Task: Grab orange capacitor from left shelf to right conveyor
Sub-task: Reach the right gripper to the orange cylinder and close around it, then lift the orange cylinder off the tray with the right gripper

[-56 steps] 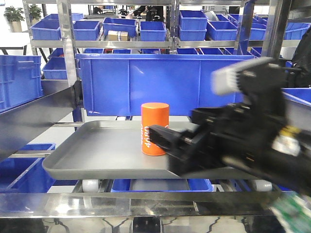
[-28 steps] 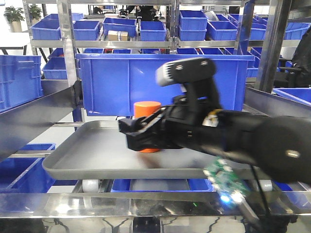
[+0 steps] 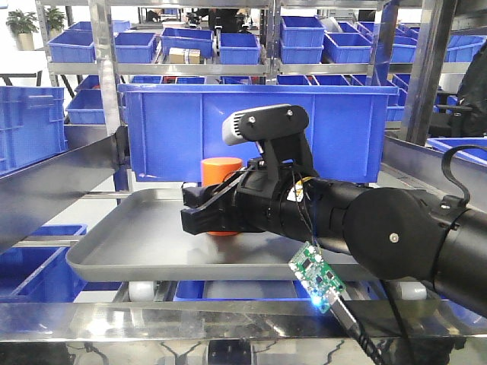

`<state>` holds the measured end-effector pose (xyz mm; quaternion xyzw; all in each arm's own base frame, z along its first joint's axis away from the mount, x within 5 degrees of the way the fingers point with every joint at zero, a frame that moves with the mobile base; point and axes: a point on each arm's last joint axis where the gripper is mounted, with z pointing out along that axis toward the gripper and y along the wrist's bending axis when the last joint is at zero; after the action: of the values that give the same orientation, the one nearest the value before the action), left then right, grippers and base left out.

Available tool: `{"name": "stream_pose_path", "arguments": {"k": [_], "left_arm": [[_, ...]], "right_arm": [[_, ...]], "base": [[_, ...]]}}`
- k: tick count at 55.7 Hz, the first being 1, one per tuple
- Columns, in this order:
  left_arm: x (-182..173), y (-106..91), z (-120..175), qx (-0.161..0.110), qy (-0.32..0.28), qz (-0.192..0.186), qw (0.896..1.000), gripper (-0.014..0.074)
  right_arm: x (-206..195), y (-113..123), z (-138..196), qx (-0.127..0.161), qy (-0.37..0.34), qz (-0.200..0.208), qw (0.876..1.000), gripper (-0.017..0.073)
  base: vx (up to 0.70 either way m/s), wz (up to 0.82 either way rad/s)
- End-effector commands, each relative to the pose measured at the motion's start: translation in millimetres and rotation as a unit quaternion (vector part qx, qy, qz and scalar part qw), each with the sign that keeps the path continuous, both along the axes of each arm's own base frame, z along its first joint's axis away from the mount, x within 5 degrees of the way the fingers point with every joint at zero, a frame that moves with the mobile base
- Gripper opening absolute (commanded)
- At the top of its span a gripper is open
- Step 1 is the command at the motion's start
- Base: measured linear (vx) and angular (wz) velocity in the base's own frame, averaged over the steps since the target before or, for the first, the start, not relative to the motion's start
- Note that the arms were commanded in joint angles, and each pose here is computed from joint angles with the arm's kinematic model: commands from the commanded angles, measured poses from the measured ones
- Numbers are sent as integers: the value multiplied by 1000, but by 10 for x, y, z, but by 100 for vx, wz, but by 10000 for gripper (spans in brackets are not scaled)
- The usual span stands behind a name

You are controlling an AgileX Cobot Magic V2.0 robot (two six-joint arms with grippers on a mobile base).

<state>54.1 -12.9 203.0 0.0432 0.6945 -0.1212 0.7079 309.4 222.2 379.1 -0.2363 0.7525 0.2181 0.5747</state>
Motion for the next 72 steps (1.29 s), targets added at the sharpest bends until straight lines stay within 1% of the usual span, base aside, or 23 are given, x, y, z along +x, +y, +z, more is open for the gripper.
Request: {"name": "stream_pose_path", "arguments": {"k": [1, 2, 3, 13, 20, 25, 30, 33, 34, 35, 36, 38, 39, 40, 44, 45, 46, 48, 52, 61, 64, 67, 72], "left_arm": [[-27, 6, 177, -19, -55, -2, 998, -6], [-27, 6, 177, -19, -55, -2, 998, -6], [-27, 6, 177, -19, -55, -2, 998, -6], [-27, 6, 177, -19, -55, -2, 998, -6], [-27, 6, 177, -19, -55, -2, 998, -6], [-27, 6, 177, -19, -55, -2, 998, -6], [-27, 6, 177, -19, -55, -2, 998, -6], [-27, 6, 177, -19, -55, -2, 998, -6], [-27, 6, 177, -19, -55, -2, 998, -6], [-27, 6, 177, -19, -55, -2, 998, -6], [-27, 6, 177, -19, -55, -2, 998, -6], [-27, 6, 177, -19, -55, -2, 998, -6], [-27, 6, 177, -19, -55, -2, 998, -6], [-27, 6, 177, -19, -55, -2, 998, -6], [-27, 6, 177, -19, -55, -2, 998, -6], [-27, 6, 177, -19, -55, -2, 998, -6], [-27, 6, 177, -19, -55, -2, 998, -6], [-27, 6, 177, -19, -55, -2, 998, -6], [-27, 6, 177, -19, -55, -2, 998, -6], [-27, 6, 177, -19, -55, -2, 998, -6], [-27, 6, 177, -19, -55, -2, 998, -6], [-27, 6, 177, -19, -55, -2, 998, -6], [-27, 6, 177, -19, -55, -2, 998, -6]], "right_arm": [[-71, -83, 373, 42, -70, -14, 997, 55], [-76, -86, 384, 42, -71, -14, 996, 35], [-78, -85, 384, 42, -70, -13, 997, -18], [-234, -176, 563, 40, -80, -3, 996, -9], [-516, -360, 855, 34, -114, 5, 993, -9], [-767, -523, 1048, 24, -133, 13, 991, -8], [-1059, -715, 1211, 6, -144, 21, 989, -8], [-1211, -822, 1276, -4, -145, 23, 989, -8], [-1273, -865, 1282, -13, -138, 24, 990, -8], [-1311, -894, 1289, -16, -134, 24, 991, -8], [-1366, -935, 1305, -19, -132, 23, 991, -8], [-1412, -981, 1273, -34, -121, 19, 992, -8], [-1481, -1042, 1281, -36, -123, 14, 992, -8], [-1527, -1086, 1259, -41, -120, 9, 992, -8], [-1651, -1215, 1165, -48, -124, -9, 991, -8], [-1666, -1236, 1102, -51, -120, -13, 991, -8], [-1715, -1279, 1086, -45, -124, -18, 991, -8], [-1751, -1322, 974, -52, -125, -25, 990, -8], [-1892, -1442, 767, -31, -130, -39, 990, -8], [-2217, -1677, 244, 33, -128, -53, 990, -8], [-2290, -1729, 52, 41, -123, -54, 990, -8], [-2383, -1795, -56, 50, -128, -56, 989, -8], [-2470, -1859, -269, 48, -127, -57, 989, -8]], "base": [[0, 0], [0, 0], [0, 0], [0, 0], [0, 0], [0, 0], [0, 0], [0, 0], [0, 0], [0, 0], [0, 0], [0, 0], [0, 0], [0, 0], [0, 0], [0, 0], [0, 0], [0, 0], [0, 0], [0, 0], [0, 0], [0, 0], [0, 0]]}}
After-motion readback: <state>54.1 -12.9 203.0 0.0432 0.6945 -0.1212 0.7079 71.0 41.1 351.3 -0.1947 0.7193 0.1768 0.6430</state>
